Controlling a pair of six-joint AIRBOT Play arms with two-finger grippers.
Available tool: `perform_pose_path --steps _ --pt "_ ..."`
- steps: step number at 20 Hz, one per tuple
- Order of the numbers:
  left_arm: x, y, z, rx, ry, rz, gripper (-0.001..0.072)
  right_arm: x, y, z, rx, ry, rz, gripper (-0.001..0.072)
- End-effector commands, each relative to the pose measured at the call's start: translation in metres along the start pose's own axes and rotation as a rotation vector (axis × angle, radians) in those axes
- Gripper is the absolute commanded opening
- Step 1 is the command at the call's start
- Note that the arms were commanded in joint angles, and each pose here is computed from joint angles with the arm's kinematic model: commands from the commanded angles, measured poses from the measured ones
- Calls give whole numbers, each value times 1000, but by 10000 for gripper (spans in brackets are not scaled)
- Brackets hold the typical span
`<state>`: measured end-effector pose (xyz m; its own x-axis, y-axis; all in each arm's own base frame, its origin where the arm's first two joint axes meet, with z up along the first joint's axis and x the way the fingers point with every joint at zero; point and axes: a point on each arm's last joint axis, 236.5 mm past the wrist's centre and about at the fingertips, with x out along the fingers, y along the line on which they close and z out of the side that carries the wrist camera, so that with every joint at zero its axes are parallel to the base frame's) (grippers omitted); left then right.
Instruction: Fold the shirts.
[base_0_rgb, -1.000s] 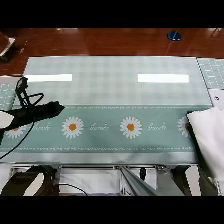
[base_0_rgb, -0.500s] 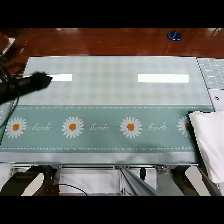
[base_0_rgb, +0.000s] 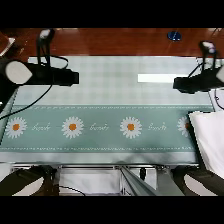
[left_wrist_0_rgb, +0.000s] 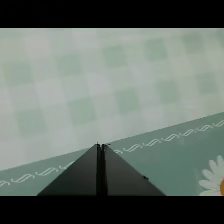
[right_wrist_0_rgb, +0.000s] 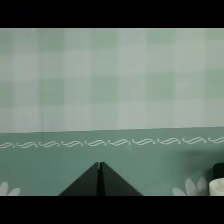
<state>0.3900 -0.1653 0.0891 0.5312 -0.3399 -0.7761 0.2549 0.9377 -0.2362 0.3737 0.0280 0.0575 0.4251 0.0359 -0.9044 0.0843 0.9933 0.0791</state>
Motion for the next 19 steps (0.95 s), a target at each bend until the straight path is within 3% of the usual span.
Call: perform_pose_path --steps 1,19 --pt "33 23 -33 -15 119 90 16 47 -4 -12 -48 70 -98 24" --pt "33 24 -33 -13 120 90 16 43 -2 -8 -46 46 -89 24"
